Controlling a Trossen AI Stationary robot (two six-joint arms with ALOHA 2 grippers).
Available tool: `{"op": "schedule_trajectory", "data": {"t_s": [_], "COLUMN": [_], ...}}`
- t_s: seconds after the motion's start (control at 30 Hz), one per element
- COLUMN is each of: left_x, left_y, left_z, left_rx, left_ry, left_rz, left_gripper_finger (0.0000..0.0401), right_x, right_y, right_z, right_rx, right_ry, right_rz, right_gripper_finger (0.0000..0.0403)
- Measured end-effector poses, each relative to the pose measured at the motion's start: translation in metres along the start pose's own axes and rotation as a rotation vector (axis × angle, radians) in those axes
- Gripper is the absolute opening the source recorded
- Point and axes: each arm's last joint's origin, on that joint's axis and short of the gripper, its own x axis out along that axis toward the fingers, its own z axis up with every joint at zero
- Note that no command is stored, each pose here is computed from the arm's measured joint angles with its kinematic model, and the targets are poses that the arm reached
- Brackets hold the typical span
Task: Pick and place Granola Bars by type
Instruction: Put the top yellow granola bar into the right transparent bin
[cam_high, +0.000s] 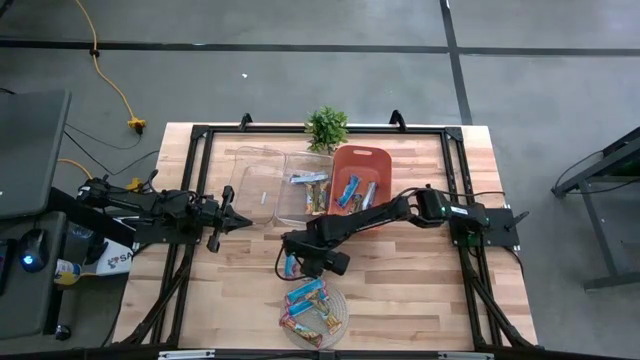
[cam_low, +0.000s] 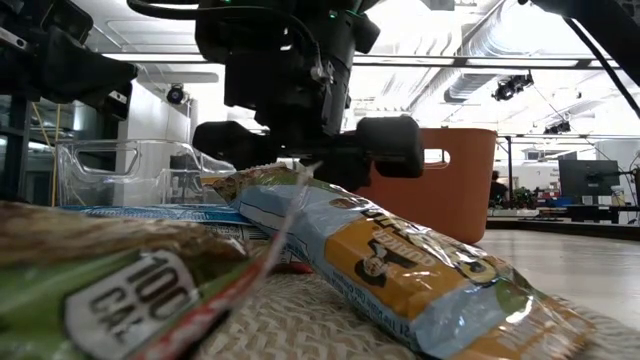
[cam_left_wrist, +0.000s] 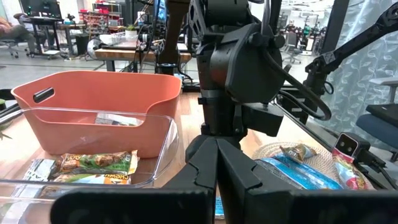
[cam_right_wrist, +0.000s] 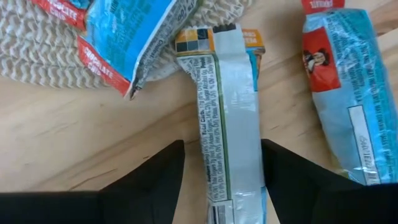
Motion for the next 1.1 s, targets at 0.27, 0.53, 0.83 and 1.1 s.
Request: {"op": "schedule_trajectory", "data": {"t_s": [0.27,0.53,0.83,1.1], "left_x": [0.000,0.000,0.000,0.000], "left_y": [0.000,0.000,0.000,0.000], "left_z": [0.000,0.000,0.000,0.000], "left_rx": [0.000,0.000,0.000,0.000], "left_ry": [0.000,0.000,0.001,0.001], "left_rz": [0.000,0.000,0.000,0.000], "left_gripper_finger": [0.0001,0.0001,0.0001,0.0001], "right_x": [0.000,0.000,-0.014,-0.042], "right_y": [0.000,0.001,0.003,0.003], "right_z": [-0.003,-0.004,-0.003,0.003], "right_rx": [0.030,0.080,0.143,0.237], "right_ry": [0.002,0.010,0.016,-0.022], "right_rz": [0.023,0.025,0.027,0.027], "right_gripper_finger": [0.0144,0.0102,0.0077,0.0075]}}
